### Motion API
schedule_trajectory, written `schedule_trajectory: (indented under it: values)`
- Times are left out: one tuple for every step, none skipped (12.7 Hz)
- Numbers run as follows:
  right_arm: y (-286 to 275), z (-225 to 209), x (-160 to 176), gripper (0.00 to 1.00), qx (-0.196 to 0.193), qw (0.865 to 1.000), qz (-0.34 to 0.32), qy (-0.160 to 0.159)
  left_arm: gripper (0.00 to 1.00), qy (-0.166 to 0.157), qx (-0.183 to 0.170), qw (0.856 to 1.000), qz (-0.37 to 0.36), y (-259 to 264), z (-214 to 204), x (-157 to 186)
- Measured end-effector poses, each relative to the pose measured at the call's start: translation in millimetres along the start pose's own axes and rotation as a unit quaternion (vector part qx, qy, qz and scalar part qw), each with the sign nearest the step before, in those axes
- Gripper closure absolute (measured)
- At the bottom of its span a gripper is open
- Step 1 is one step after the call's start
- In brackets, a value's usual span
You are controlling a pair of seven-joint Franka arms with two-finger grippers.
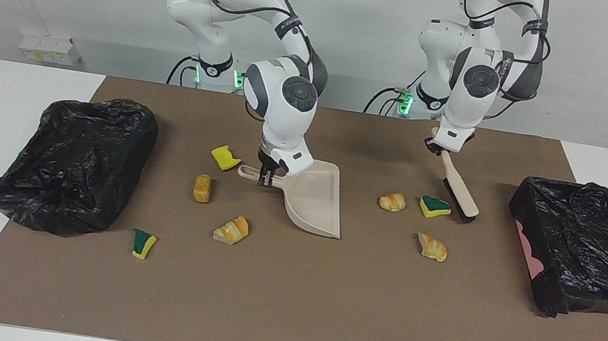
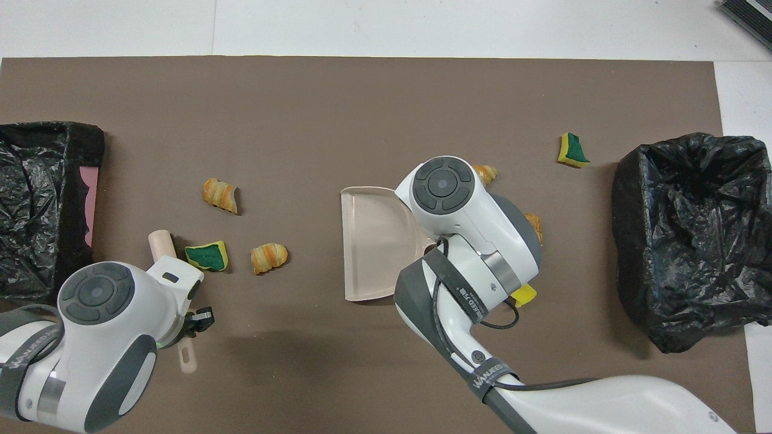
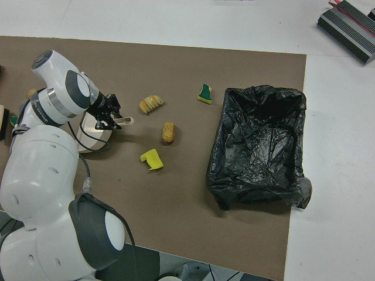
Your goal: Sweep and dump trash in bin
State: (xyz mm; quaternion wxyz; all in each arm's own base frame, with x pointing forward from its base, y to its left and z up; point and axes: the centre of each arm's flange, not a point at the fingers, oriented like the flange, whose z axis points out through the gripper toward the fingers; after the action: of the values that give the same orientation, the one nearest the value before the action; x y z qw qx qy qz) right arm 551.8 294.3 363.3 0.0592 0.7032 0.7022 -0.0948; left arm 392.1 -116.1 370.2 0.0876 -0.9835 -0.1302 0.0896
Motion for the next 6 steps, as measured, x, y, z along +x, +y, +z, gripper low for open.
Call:
schedule_trajectory:
  values:
    - [0,0,0,0.68,-0.001,1.0,0.0,0.0,0.74,-0.003,-0.015,1.0,0.006,14,2,-4]
    - [1,0,0,0.68,-0.002,1.0,0.0,0.002,0.74,-0.006,-0.031,0.999,0.01,29,5,-8]
    - [1,0,0,0.68,-0.004,1.0,-0.001,0.002,0.74,-0.005,-0.051,0.999,0.013,44,6,-11]
    - [1,0,0,0.68,-0.004,1.0,-0.001,0.003,0.74,-0.004,-0.068,0.998,0.016,57,5,-14]
    - [1,0,0,0.68,-0.005,1.0,-0.001,0.003,0.74,-0.001,-0.083,0.996,0.022,72,4,-17]
    - [2,0,0,0.68,-0.007,1.0,-0.002,0.005,0.74,0.004,-0.099,0.995,0.029,89,3,-22]
